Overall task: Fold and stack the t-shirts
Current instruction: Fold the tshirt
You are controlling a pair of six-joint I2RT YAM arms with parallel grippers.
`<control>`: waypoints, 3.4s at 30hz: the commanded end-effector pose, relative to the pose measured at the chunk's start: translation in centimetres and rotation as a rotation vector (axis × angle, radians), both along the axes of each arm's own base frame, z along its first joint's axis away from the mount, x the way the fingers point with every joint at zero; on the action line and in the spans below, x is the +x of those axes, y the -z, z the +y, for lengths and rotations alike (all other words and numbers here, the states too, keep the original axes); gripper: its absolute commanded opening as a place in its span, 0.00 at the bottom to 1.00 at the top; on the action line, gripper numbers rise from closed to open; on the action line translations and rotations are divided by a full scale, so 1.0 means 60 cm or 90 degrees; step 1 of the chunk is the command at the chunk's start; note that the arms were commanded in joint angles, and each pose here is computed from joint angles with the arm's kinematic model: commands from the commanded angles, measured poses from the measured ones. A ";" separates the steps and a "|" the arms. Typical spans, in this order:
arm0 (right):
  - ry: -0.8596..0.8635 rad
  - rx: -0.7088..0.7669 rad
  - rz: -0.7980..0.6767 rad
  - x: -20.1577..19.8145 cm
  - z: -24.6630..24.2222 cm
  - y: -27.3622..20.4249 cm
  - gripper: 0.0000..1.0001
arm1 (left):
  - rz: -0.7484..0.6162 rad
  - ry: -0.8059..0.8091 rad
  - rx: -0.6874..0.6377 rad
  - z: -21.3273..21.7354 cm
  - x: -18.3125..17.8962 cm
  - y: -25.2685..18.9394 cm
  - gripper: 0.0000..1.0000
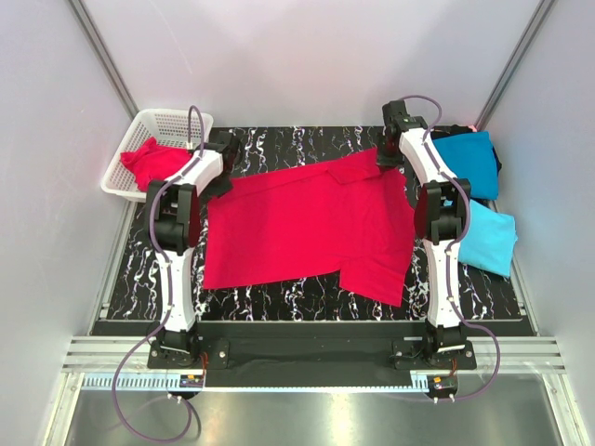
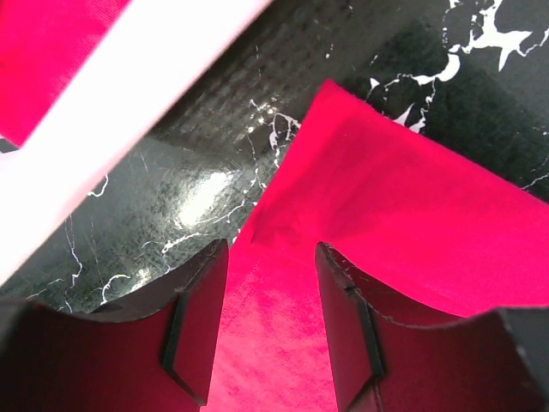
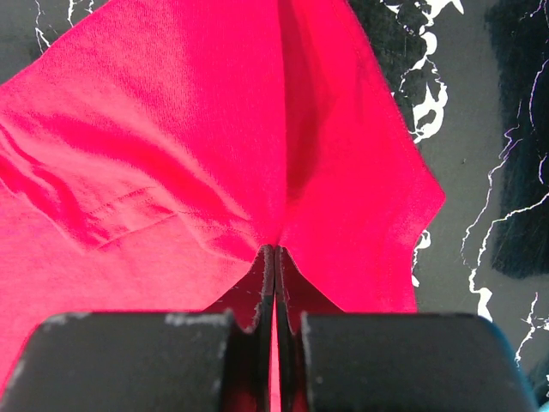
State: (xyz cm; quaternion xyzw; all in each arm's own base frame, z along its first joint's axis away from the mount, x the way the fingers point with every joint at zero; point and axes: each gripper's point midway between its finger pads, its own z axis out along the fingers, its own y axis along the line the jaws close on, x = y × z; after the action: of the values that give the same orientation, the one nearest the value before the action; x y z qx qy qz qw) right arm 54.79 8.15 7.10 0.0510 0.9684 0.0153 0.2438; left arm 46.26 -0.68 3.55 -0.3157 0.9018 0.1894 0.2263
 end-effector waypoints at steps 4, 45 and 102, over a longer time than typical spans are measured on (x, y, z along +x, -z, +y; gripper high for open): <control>-0.005 0.017 -0.051 0.005 0.013 -0.062 0.00 | -0.003 -0.013 -0.041 -0.002 0.015 0.012 0.49; -0.002 0.018 -0.043 0.004 0.013 -0.051 0.00 | -0.075 -0.008 -0.029 0.015 0.031 -0.080 0.02; 0.179 -0.099 -0.033 -0.138 -0.083 -0.086 0.00 | -0.038 0.052 -0.050 -0.045 -0.100 -0.101 0.00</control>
State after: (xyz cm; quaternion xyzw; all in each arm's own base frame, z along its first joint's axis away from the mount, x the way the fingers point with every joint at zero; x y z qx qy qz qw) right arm 46.60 3.10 8.28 0.1539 0.9566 -0.0992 0.2265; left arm 40.57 -3.09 7.86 -0.2885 0.9184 0.1449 0.2287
